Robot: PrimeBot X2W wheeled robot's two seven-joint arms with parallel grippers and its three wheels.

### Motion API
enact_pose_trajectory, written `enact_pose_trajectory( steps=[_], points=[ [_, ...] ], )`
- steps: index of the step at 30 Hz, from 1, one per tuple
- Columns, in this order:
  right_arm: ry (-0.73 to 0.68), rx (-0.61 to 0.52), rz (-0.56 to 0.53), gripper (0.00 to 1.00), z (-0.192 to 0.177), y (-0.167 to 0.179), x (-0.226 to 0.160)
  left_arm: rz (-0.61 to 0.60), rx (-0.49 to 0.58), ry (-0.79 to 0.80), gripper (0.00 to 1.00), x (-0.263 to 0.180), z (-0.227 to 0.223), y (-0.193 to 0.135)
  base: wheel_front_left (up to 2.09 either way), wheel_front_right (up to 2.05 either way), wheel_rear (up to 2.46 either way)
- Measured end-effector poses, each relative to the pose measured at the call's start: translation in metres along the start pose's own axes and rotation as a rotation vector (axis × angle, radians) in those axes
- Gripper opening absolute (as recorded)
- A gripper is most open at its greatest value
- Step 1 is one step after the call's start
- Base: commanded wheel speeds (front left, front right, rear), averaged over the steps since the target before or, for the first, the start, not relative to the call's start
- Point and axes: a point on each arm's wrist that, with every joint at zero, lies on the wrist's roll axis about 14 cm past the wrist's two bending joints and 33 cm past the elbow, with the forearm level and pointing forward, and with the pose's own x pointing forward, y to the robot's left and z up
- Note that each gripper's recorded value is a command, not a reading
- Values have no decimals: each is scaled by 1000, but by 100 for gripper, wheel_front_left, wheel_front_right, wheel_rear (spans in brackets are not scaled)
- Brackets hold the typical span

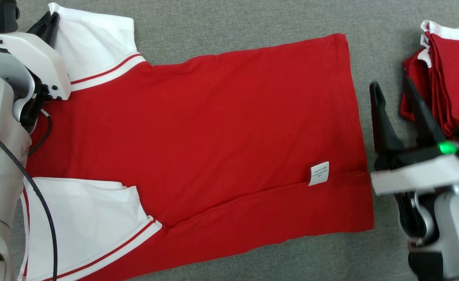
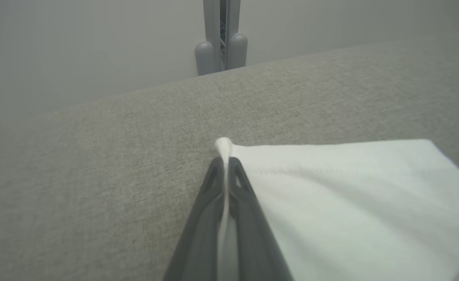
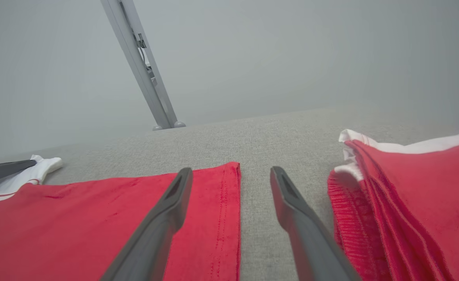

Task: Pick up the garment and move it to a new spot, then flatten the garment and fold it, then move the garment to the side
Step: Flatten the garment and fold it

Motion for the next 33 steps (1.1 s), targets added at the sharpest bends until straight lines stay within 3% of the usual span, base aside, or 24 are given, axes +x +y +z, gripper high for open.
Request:
enact_pose_trajectory(
  steps=[10, 18, 20, 21, 33],
  points=[
    [149, -45, 126, 100, -26, 21, 68, 2, -14, -12, 0, -7, 1, -6, 0, 0, 0],
    [271, -59, 122, 100, -57, 16, 81, 5, 3, -25, 0, -16, 2, -4, 0, 0, 0],
    [286, -66, 130, 22, -59, 18, 80, 3, 5, -28, 0, -17, 4, -5, 0, 0, 0],
    [291, -70, 135, 0, -59, 19, 79, 4, 8, -30, 0, -19, 5, -5, 0, 0, 0],
    [172, -110, 185, 0, -10, 24, 68, 3, 20, -189, 0, -39, 50, -6, 0, 0, 0]
  ],
)
